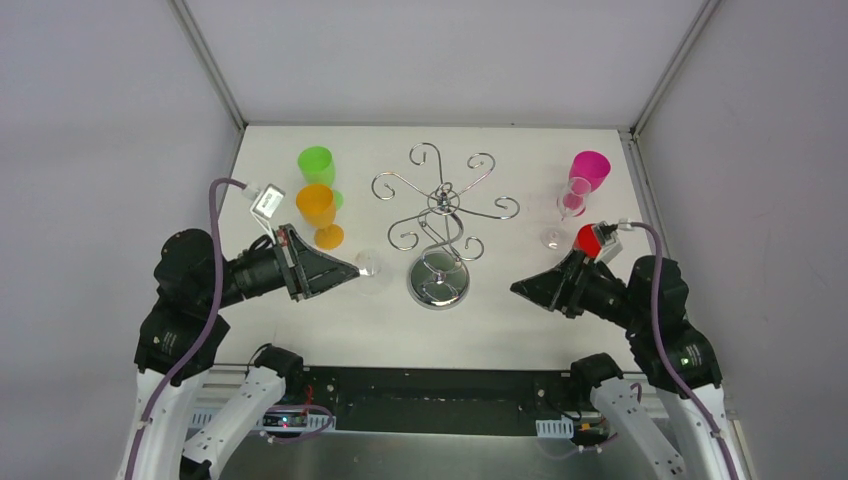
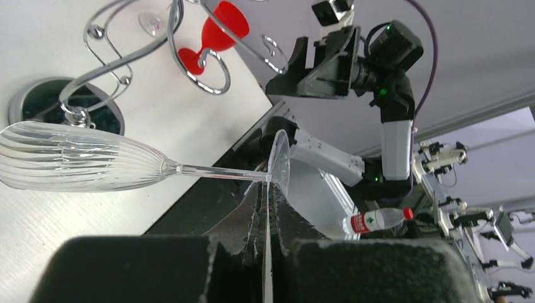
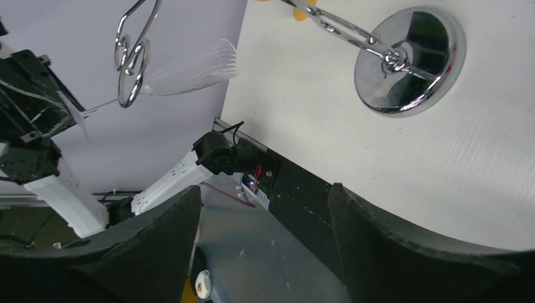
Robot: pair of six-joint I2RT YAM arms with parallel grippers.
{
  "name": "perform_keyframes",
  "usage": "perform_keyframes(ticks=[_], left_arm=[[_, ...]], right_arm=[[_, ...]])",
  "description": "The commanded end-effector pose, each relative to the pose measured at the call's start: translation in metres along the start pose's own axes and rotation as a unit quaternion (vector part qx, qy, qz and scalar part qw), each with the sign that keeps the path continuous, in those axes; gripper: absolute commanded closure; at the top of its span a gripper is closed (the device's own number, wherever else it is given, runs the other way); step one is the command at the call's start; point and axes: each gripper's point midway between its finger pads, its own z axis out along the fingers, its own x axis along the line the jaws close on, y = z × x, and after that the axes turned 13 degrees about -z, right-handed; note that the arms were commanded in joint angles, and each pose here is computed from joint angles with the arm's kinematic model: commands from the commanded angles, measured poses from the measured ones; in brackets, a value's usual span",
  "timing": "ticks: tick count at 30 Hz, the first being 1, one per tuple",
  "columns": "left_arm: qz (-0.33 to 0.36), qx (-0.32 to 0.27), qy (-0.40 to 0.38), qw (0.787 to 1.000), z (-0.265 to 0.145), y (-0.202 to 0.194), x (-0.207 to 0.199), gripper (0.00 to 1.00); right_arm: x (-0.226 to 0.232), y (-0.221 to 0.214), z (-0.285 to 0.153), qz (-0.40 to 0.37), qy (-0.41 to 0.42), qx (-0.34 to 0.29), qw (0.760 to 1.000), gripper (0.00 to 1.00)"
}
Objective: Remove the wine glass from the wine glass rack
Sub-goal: Place the wine glass at the center of the board.
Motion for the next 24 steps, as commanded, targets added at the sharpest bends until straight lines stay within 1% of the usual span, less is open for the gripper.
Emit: perform_keyframes(ticks=[1,8,15,21,24], left_arm=[[0.026,0.043,-0.02,0.999,-0.004,-0.023,0.009,1.0],[0.025,0.06,-0.02,0.998,-0.008,-0.044,0.029,1.0],[0.016,0.078,-0.017,0.997,-0.007,-0.057,0.046,1.0],[0.001,0.066,0.015,0.998,-0.001,-0.058,0.071,1.0],[-0.009,0.064,0.033,0.997,0.003,-0.059,0.086,1.0]], right_arm=[[0.024,0.0,-0.012,0.029,0.044,-0.005,0.999,0.24],[0.02,-0.01,-0.003,0.079,0.06,0.012,0.995,0.25],[0.015,-0.015,0.005,0.117,0.07,0.013,0.991,0.26],[0.007,-0.024,0.017,0.144,0.067,0.028,0.987,0.27],[0.005,-0.031,0.023,0.146,0.064,0.04,0.986,0.28]])
